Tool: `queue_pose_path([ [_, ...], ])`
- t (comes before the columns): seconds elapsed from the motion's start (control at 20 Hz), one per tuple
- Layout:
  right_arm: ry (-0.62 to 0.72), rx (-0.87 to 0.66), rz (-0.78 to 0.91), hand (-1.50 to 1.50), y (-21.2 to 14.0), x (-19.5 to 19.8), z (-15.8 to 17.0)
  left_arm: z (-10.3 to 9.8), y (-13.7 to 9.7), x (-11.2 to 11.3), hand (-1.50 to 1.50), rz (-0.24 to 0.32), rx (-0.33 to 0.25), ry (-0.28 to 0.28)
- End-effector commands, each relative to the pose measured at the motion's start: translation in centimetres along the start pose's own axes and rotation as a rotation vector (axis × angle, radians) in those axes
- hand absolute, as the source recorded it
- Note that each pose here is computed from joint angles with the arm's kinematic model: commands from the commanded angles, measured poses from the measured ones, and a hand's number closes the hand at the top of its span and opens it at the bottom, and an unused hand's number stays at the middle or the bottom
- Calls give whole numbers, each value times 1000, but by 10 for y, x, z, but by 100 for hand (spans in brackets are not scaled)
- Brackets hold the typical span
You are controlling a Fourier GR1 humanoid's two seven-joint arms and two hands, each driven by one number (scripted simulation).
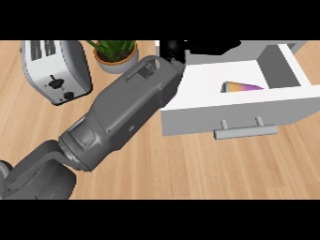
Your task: Pick up the can, place it into the drawer and close the drawer
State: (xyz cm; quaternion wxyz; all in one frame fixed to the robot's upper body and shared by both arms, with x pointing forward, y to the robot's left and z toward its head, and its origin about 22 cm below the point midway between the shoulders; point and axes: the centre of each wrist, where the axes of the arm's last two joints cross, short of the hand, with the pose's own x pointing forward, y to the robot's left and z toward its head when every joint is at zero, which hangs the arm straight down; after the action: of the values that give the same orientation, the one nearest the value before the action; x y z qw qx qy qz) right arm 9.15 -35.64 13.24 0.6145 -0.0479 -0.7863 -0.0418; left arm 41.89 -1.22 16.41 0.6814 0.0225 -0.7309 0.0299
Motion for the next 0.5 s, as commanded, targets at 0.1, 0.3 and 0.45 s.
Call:
queue_pose_path([
  [0.1,-32,-2,6,-150,7,3,8,2,-10,17,-150,27,25,-10],
  [0.3,-167,40,259,-150,4,30,-12,2,-2,-1,-150,31,3,-47],
  [0.45,-208,106,325,-150,16,36,-17,3,-9,15,-150,79,-4,-47],
])
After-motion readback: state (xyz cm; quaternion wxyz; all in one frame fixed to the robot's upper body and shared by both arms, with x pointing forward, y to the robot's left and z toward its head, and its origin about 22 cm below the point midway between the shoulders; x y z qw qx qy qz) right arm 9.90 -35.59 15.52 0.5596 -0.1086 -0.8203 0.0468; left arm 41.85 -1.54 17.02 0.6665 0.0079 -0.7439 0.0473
